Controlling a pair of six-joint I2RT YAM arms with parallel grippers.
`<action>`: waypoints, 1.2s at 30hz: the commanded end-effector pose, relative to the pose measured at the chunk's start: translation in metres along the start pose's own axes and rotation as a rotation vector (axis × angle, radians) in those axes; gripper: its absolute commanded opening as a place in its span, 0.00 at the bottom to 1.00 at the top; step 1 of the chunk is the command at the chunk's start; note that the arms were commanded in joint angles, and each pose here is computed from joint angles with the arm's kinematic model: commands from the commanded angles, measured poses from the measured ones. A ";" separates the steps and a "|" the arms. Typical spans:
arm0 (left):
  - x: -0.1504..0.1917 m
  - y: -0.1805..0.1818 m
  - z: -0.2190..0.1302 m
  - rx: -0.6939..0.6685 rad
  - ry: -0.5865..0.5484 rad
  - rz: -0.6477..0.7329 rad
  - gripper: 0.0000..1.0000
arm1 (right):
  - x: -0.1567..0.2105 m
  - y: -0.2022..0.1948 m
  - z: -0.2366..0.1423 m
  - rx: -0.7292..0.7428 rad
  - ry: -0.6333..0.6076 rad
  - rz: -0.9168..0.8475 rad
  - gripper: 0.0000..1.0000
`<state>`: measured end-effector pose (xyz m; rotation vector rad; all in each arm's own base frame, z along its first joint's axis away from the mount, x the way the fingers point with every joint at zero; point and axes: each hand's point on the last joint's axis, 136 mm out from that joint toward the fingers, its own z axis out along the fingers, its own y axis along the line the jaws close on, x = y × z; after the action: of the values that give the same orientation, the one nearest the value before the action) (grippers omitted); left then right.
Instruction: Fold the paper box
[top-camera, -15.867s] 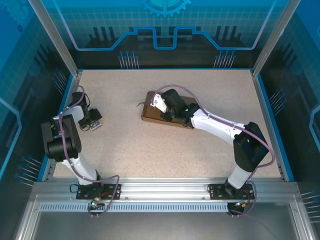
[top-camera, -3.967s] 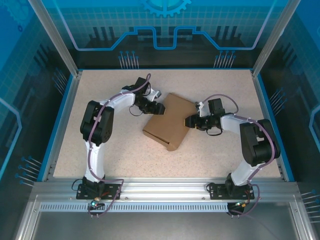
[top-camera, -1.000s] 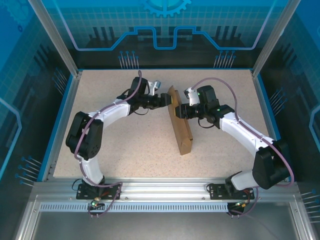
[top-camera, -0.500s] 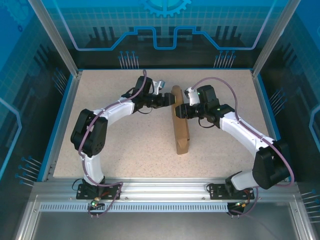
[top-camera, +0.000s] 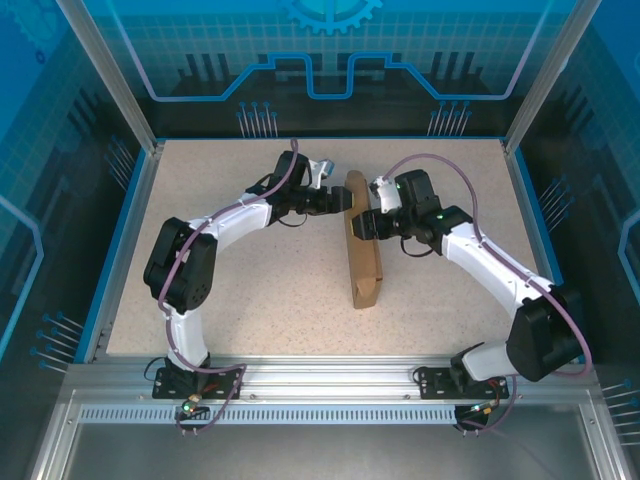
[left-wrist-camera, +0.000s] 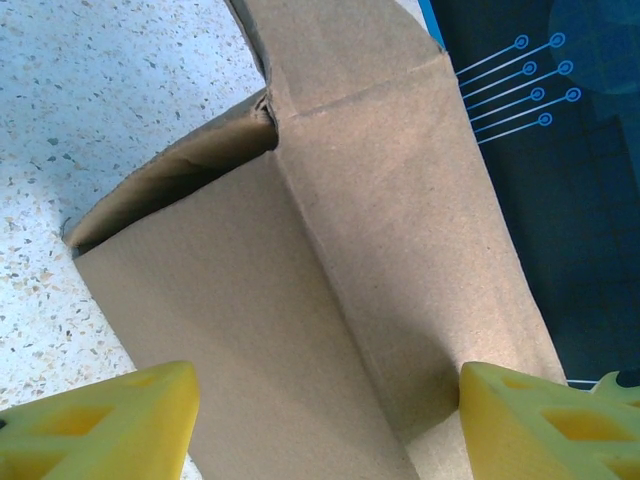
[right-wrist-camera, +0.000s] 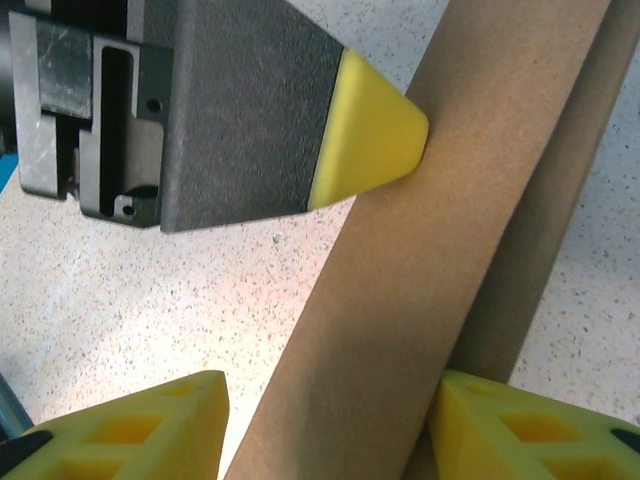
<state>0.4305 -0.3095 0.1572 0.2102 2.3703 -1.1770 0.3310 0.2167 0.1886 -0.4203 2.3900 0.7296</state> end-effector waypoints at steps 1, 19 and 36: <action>0.032 0.038 0.011 -0.122 0.102 -0.055 0.69 | 0.009 0.005 -0.011 -0.001 0.040 -0.011 0.57; 0.032 0.037 0.010 -0.125 0.108 -0.039 0.69 | 0.000 -0.006 -0.025 0.010 0.015 -0.021 0.58; 0.022 0.025 0.003 -0.110 0.081 -0.028 0.69 | 0.025 -0.026 0.014 -0.019 0.113 0.064 0.54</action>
<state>0.4305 -0.3055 0.1541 0.2162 2.3928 -1.1390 0.3288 0.2051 0.1658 -0.4338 2.4850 0.7657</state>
